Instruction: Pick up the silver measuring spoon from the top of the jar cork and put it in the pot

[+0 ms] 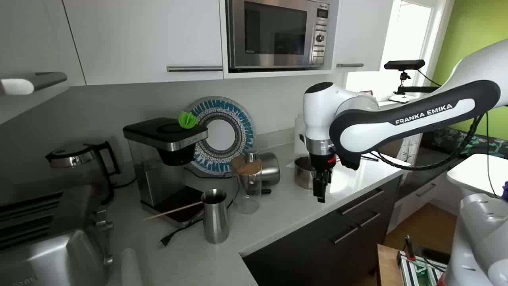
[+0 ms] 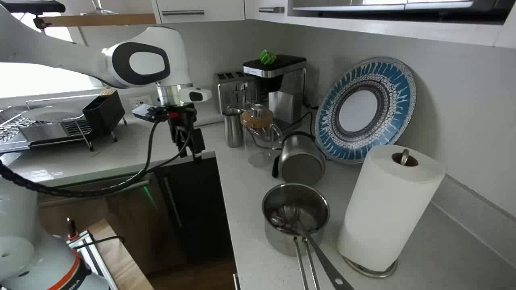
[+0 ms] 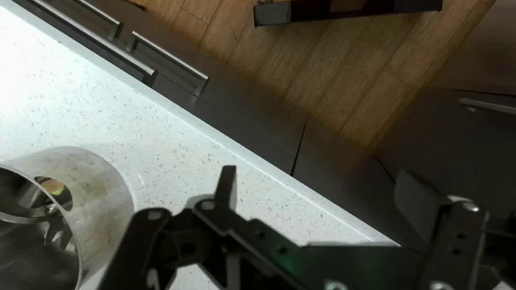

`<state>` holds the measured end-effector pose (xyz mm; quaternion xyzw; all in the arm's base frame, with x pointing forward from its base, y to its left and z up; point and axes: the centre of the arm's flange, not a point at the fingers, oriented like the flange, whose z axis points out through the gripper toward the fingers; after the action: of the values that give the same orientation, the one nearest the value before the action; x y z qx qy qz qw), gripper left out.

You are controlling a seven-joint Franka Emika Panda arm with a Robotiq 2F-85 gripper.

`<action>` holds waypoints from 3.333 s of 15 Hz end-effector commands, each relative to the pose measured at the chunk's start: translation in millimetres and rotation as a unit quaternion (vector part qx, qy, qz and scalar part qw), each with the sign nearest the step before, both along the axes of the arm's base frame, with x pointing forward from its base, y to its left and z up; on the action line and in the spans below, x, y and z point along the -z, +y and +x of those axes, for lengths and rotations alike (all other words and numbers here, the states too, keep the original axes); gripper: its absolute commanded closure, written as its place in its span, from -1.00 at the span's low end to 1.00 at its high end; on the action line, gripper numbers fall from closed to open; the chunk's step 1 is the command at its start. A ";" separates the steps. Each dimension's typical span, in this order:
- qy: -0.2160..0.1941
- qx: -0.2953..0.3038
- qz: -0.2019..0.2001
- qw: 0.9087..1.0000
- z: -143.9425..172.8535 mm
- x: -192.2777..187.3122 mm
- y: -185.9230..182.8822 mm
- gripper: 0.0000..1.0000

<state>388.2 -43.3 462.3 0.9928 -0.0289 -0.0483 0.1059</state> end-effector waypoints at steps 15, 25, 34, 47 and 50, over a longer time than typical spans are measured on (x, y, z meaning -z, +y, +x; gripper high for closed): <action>-0.266 0.034 -0.085 0.960 66.4 -162.0 -53.1 -1.00; -0.182 0.030 0.038 0.982 112.9 -115.5 -44.4 -1.00; -0.185 0.051 0.053 0.980 139.0 -99.0 -55.6 -1.00; -0.164 0.081 0.142 0.973 219.8 -90.0 -70.2 -1.00; -0.149 0.081 0.135 0.976 228.8 -85.7 -68.1 -0.83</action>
<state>600.5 -112.9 548.6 0.9859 -0.1186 0.1093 -0.0449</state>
